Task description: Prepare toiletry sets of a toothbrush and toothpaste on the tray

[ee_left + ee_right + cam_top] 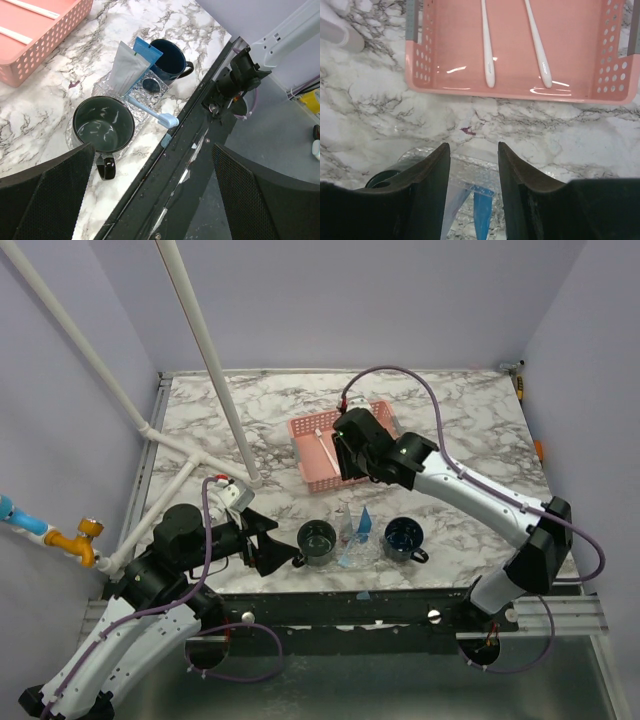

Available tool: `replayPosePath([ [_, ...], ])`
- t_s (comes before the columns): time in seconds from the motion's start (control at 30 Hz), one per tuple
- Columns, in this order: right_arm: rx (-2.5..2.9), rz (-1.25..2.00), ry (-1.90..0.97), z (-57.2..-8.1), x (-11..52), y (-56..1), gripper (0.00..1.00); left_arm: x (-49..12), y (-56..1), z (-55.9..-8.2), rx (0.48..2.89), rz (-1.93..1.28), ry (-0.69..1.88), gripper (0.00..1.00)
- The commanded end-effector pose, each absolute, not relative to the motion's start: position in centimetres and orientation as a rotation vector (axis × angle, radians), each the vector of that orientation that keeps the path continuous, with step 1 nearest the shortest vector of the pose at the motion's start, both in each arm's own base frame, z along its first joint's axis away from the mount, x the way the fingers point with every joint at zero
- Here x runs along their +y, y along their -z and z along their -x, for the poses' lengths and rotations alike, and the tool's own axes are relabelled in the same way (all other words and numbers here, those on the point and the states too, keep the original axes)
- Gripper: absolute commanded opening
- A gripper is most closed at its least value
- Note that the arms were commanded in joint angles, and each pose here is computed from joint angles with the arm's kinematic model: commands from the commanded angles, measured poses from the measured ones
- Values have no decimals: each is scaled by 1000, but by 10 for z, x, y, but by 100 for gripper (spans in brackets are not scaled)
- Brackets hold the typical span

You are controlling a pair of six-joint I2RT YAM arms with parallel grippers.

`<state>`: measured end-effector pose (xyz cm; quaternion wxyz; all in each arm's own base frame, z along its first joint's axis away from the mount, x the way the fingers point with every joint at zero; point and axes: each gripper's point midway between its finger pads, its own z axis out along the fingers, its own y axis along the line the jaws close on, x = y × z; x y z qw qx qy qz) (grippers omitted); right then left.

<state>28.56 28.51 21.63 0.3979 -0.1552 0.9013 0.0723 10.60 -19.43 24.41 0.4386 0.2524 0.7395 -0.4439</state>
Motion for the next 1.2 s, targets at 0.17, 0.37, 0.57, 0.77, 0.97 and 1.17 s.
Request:
replayPosePath([
  [0.17, 2322, 444, -305, -357, 288, -194, 46, -193, -244, -109, 1834, -624, 1084, 99],
  [0.37, 2368, 459, -337, -390, 280, -164, 45, -192, -245, -110, 1829, -616, 1074, 99],
  [0.57, 2419, 480, -313, -411, 282, -131, 42, -192, -244, -111, 1828, -613, 1071, 99],
  [0.77, 2455, 460, -284, -429, 275, -100, 43, -192, -245, -110, 1825, -615, 1076, 99],
  [0.97, 2474, 432, -228, -448, 262, -80, 45, -192, -246, -109, 1816, -615, 1077, 99],
  [1.17, 2474, 430, -172, -463, 257, -67, 50, -191, -246, -109, 1816, -614, 1077, 99],
])
